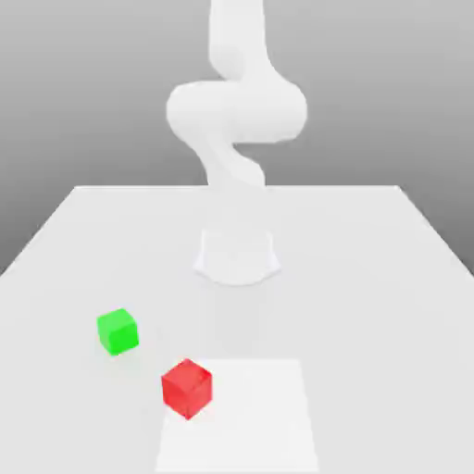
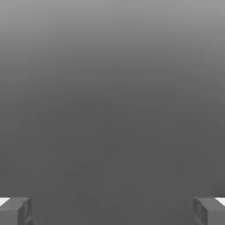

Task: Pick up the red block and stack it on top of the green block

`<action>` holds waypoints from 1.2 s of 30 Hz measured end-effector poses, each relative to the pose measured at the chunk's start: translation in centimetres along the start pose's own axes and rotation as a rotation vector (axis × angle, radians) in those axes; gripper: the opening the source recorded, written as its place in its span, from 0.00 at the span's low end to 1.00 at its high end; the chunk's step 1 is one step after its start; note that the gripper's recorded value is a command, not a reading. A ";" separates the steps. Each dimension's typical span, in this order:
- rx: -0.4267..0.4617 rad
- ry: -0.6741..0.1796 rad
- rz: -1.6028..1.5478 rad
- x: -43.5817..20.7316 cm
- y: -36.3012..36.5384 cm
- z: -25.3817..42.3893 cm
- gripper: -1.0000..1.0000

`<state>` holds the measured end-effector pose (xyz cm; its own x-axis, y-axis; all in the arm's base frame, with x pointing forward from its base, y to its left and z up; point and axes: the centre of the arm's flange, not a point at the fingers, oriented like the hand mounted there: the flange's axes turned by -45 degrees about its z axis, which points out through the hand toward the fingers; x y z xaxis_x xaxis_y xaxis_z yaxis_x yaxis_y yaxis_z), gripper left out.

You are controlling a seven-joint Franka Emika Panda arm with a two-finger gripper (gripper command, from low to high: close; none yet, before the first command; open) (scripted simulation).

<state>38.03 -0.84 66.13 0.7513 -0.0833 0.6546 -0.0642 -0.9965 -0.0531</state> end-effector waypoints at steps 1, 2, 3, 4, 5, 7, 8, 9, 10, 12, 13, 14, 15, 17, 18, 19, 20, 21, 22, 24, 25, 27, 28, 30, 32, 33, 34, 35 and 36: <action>-0.005 -0.040 0.033 -0.5 0.5 2.8 0.50; -0.010 -0.077 0.065 -1.1 0.9 5.4 0.50; -0.017 -0.113 0.095 -1.9 1.3 7.8 0.50; -0.024 -0.148 0.125 -2.7 1.8 10.1 0.50; -0.032 -0.183 0.154 -3.7 2.2 12.3 0.50; -0.052 -0.251 0.213 -5.9 3.1 16.5 0.50; -0.063 -0.285 0.242 -7.2 3.5 18.5 0.50; -0.075 -0.318 0.271 -8.6 3.9 20.4 0.50; -0.087 -0.351 0.300 -10.0 4.4 22.2 0.50; -0.116 -0.416 0.356 -13.2 5.2 25.5 0.50; -0.132 -0.449 0.385 -14.8 5.7 27.0 0.50; -0.149 -0.481 0.413 -16.6 6.1 28.4 0.50; -0.166 -0.513 0.440 -18.4 6.5 29.6 0.50; -0.205 -0.576 0.496 -22.2 7.3 31.9 0.50; -0.227 -0.606 0.527 -24.1 7.9 32.8 0.50; -0.248 -0.637 0.553 -26.1 8.2 33.6 0.50; -0.262 -0.655 0.571 -27.5 8.6 34.4 0.50; -0.268 -0.664 0.575 -28.5 8.6 35.2 0.50; -0.270 -0.669 0.577 -29.3 8.6 36.0 0.50; -0.273 -0.673 0.579 -30.8 8.7 37.5 0.50; -0.273 -0.673 0.579 -31.5 8.7 38.3 0.50; -0.273 -0.674 0.580 -32.7 8.8 39.4 0.00; -0.273 -0.674 0.580 -32.7 8.8 39.4 0.00; -0.273 -0.673 0.580 -32.7 8.8 39.4 0.00; -0.273 -0.672 0.580 -32.6 8.8 39.4 0.00; -0.273 -0.673 0.580 -32.9 8.8 39.6 0.00; -0.272 -0.672 0.580 -32.6 8.8 39.3 0.00; -0.273 -0.673 0.579 -32.1 8.8 38.9 0.00; -0.273 -0.673 0.579 -31.5 8.7 38.2 0.00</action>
<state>38.95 -6.99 16.24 0.7712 -0.6366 0.0016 -0.6366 -0.7712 0.0000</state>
